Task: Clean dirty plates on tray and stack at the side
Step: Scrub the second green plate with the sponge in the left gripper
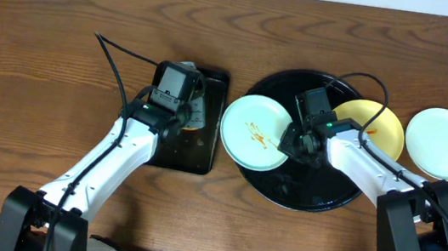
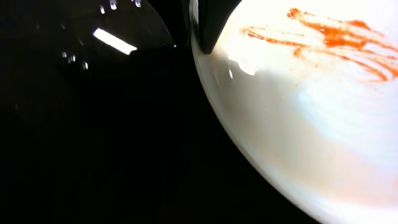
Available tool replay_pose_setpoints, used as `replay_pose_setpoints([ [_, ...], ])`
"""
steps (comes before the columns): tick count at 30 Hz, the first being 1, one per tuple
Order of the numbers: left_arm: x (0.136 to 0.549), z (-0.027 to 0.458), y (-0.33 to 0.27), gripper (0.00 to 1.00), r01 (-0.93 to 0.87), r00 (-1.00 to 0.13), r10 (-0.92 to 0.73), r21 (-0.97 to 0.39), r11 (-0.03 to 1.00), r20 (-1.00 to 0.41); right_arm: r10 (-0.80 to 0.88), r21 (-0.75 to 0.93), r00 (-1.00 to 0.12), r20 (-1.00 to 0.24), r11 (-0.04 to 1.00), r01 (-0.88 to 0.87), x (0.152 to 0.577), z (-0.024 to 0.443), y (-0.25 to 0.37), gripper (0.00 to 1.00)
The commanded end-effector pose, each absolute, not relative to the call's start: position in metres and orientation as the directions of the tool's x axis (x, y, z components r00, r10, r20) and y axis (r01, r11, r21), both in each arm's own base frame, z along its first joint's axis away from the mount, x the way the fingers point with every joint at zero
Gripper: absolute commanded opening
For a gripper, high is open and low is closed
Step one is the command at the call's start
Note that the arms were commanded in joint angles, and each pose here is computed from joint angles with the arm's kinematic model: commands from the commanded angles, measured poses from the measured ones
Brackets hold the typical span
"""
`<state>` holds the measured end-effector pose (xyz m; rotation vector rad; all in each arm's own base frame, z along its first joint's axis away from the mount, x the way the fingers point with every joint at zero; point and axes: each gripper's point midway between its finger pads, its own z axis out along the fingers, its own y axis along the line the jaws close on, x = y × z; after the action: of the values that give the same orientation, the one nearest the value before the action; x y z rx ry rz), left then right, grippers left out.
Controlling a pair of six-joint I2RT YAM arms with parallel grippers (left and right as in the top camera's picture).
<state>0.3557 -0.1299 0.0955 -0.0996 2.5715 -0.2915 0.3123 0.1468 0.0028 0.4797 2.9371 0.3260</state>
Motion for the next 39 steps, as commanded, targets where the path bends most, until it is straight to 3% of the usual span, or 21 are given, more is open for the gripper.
replay_pose_setpoints([
  [1,0.354,0.111,-0.17,0.1,0.122,-0.86,-0.091,-0.376,0.919,-0.502,0.244,0.171,-0.968,-0.061,0.958,0.23,0.291,-0.01,0.143,0.01],
  [12,0.325,0.114,-0.254,0.1,0.319,-0.846,0.047,-0.434,0.843,-0.531,0.225,0.009,-0.971,-0.081,0.974,0.225,0.273,0.007,0.11,0.01],
  [21,0.29,0.063,-0.32,0.09,0.22,-0.931,0.01,-0.541,0.812,-0.364,0.22,0.001,-0.971,-0.091,0.975,0.221,0.273,0.009,0.108,0.01],
  [30,0.264,0.045,-0.37,0.1,0.135,-0.969,-0.042,-0.66,0.739,-0.245,0.22,-0.001,-0.972,-0.087,0.975,0.221,0.272,0.009,0.107,0.01],
  [35,0.264,0.037,-0.374,0.1,0.139,-0.968,-0.038,-0.657,0.741,-0.248,0.22,-0.003,-0.972,-0.084,0.975,0.221,0.271,0.009,0.107,0.01],
  [39,0.276,0.021,-0.352,0.1,0.099,-0.959,-0.077,-0.576,0.812,-0.273,0.219,-0.007,-0.972,-0.079,0.975,0.221,0.27,0.009,0.106,0.01],
])
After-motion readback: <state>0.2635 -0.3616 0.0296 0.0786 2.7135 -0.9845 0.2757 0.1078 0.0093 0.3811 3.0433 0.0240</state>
